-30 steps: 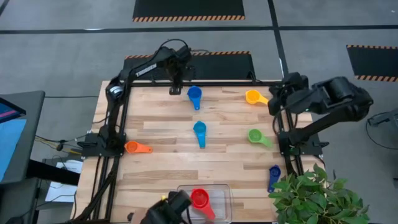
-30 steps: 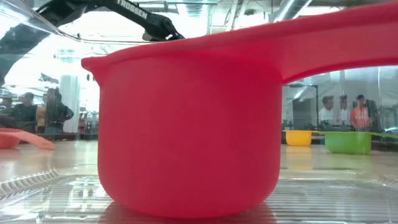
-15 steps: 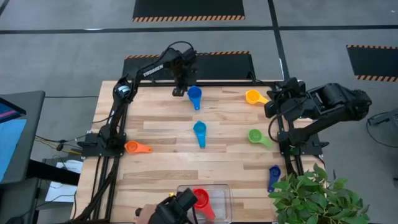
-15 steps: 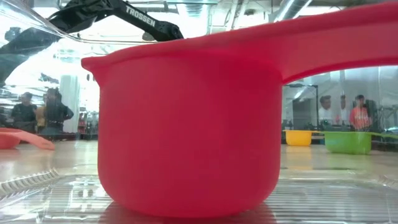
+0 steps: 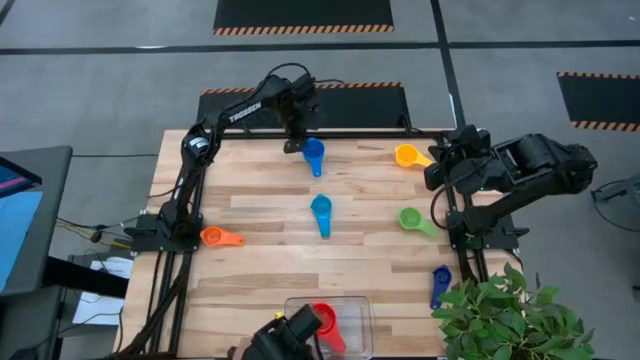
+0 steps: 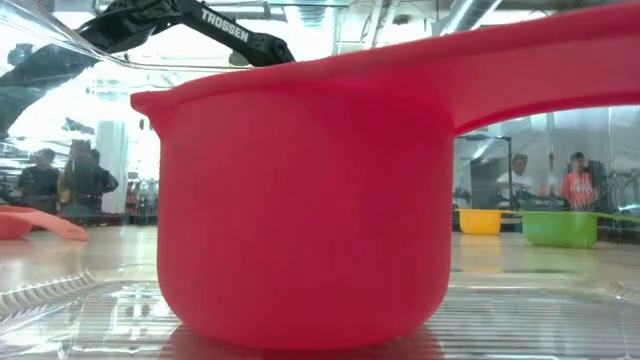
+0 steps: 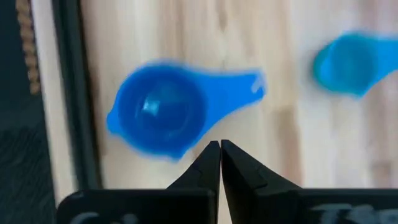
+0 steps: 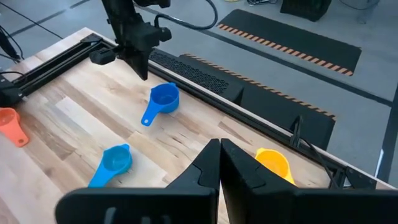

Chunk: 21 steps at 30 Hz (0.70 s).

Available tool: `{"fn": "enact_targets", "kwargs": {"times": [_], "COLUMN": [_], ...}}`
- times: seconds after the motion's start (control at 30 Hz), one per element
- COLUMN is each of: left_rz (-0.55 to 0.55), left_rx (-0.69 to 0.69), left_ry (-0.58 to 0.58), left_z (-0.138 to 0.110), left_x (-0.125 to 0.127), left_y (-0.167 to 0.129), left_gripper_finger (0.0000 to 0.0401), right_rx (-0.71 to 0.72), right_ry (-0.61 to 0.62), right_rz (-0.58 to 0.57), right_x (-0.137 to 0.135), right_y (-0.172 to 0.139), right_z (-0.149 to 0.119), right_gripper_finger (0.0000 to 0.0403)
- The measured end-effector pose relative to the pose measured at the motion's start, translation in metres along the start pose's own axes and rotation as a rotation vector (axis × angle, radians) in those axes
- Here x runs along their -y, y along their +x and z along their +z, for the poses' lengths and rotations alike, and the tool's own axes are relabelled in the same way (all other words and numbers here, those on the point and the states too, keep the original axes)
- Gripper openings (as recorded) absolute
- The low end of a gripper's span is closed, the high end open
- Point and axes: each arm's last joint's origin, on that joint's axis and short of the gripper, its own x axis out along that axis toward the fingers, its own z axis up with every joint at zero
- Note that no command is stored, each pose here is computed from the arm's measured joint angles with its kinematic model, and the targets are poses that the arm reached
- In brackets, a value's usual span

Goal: Nest measuring cups in basket
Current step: Adjust the transparent bin

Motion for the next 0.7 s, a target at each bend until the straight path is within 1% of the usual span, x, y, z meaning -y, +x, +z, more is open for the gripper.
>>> {"fn": "enact_targets", "kwargs": {"times": [0.07,0.1,0.17,0.23,0.4,0.5,0.6,0.7], "left_rz": [0.022,0.063,0.166,0.206,0.197,0.167,0.168,0.202], "left_rx": [0.045,0.046,0.002,-0.041,-0.100,-0.143,-0.150,-0.171], "left_ry": [0.004,0.007,0.020,0.024,-0.051,-0.105,-0.121,-0.123], "left_z": [0.010,0.015,0.021,0.022,0.021,0.017,0.018,0.020], "left_x": [0.003,0.003,0.004,0.006,0.006,0.005,0.005,0.005], "left_y": [0.001,0.002,0.004,0.008,0.024,0.035,0.042,0.047], "left_gripper_finger": [0.0000,0.0000,0.0000,0.0000,0.0000,0.0000,0.0000,0.0000], "right_rx": [-0.001,-0.002,-0.004,-0.006,-0.008,-0.008,-0.009,-0.009], "right_ry": [-0.004,-0.007,-0.012,-0.015,-0.040,-0.042,-0.043,-0.045], "right_rz": [-0.002,-0.003,-0.006,-0.009,-0.011,-0.011,-0.011,-0.012], "right_x": [0.000,0.000,0.001,0.001,0.002,0.002,0.002,0.002], "right_y": [0.000,0.000,0.000,0.000,0.000,0.000,0.000,0.000], "right_z": [0.000,0.000,-0.001,-0.001,-0.001,-0.001,-0.001,-0.001], "right_gripper_finger": [0.0033,0.0033,0.0033,0.0033,0.0033,0.0033,0.0033,0.0033]}}
